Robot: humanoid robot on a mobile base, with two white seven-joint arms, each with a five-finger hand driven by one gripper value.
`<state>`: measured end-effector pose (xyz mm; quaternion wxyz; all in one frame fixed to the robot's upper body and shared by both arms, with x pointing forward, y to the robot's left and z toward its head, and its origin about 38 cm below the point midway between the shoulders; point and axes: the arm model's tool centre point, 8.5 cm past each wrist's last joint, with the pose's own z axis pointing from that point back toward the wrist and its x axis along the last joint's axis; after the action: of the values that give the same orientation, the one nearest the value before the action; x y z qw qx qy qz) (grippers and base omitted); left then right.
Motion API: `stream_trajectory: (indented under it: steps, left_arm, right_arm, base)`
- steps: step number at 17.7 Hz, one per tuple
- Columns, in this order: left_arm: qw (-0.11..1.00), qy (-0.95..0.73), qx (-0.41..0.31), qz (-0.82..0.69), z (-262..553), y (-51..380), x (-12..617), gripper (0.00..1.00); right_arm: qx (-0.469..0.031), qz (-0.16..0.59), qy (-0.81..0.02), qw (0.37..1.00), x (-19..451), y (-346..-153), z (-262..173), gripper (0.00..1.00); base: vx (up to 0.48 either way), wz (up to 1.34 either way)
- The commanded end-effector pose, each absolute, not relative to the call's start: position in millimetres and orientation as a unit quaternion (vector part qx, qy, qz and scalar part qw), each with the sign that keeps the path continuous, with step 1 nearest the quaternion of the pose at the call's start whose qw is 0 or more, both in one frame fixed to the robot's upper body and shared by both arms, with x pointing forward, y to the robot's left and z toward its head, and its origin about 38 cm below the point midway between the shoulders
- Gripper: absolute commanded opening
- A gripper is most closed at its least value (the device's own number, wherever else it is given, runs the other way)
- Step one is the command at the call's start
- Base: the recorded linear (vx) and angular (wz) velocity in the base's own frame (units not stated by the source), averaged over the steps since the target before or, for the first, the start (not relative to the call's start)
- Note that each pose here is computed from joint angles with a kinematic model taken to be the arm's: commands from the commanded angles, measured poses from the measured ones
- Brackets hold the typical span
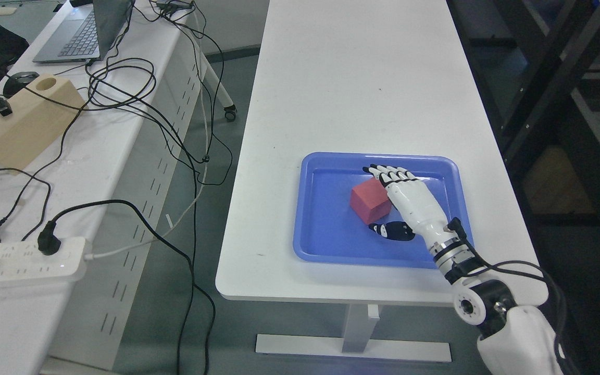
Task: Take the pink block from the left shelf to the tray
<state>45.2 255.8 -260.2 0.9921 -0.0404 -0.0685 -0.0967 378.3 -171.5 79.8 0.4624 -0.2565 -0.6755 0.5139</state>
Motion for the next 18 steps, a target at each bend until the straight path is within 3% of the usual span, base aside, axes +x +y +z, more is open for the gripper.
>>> stream_trajectory:
  steps: [1, 8, 18]
  left_arm:
    - [0.992, -0.078, -0.034, -0.098, -259, 265, 51, 1.0]
    - [0.992, -0.078, -0.034, -0.098, -259, 265, 51, 1.0]
    - [0.992, -0.078, -0.034, -0.098, -259, 265, 51, 1.0]
  right_arm:
    - [-0.243, 0.436, -0.704, 0.505, 385, -209.9, 98, 0.99]
    - [-0.147, 0.258, -0.782, 0.548, 370, -256.8, 118, 0.99]
    - [-0.013, 0.03, -0.802, 0.597, 320, -291.2, 81, 0.99]
  base:
    - [0.0, 0.0]
    - [0.0, 0.0]
    - [-0.091, 0.0]
